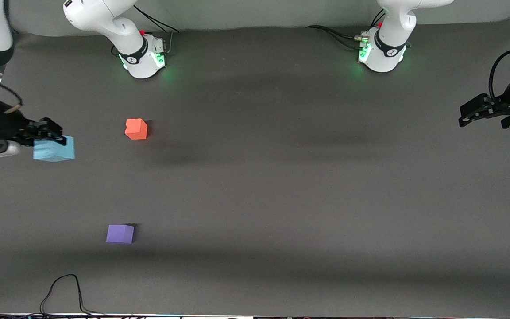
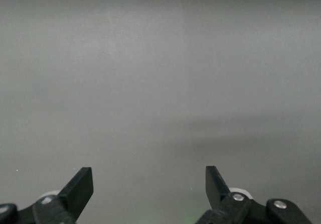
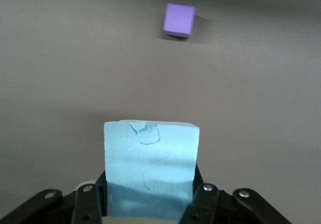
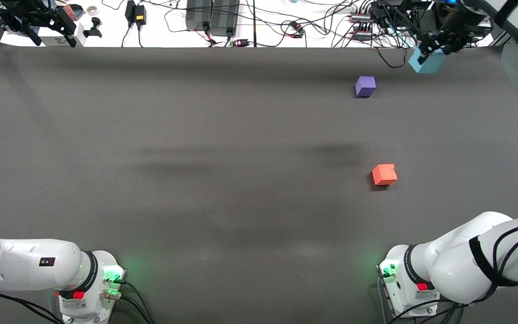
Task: Place blue block between orange and purple blocks
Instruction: 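Carry the blue block with the right gripper toward the orange block, then lower the blue block between the orange and purple blocks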
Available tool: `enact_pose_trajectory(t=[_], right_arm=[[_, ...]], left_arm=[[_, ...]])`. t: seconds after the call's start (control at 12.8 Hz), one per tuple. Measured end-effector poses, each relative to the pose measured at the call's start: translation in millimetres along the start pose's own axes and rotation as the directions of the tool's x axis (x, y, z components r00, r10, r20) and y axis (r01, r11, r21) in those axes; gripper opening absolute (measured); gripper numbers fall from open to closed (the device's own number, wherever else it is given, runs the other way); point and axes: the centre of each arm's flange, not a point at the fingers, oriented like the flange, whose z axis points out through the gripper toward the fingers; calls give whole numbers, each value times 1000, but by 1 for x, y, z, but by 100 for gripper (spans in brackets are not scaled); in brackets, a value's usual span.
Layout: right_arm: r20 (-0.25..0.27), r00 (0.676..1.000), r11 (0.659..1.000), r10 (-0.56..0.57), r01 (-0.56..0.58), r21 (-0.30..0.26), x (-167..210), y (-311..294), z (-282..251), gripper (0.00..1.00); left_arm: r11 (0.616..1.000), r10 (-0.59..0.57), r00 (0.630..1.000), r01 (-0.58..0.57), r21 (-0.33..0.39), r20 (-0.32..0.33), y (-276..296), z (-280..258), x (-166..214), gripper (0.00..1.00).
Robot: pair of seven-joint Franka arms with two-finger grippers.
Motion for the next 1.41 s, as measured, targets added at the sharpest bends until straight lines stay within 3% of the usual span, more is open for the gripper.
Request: enact_pose_trajectory(t=[0.23, 0.7, 1.09, 1.41], right_arm=[[12, 1000, 1000, 0, 0, -7, 3, -1, 30, 59], [-40, 999, 995, 18, -22, -96, 22, 4, 146, 59], [-51, 998, 999, 38, -38, 7, 38, 4, 226, 59], [-81, 996, 998, 49, -47, 29, 38, 21, 292, 59]], left_arm=[[1000, 0, 1000, 0, 0, -2, 0, -1, 0, 100], [1000, 2, 1000, -2, 0, -7, 1, -1, 0, 100], [1000, -2, 1000, 2, 0, -11, 2, -1, 1, 100], [1000, -6, 1000, 6, 0, -11, 2, -1, 1, 100]])
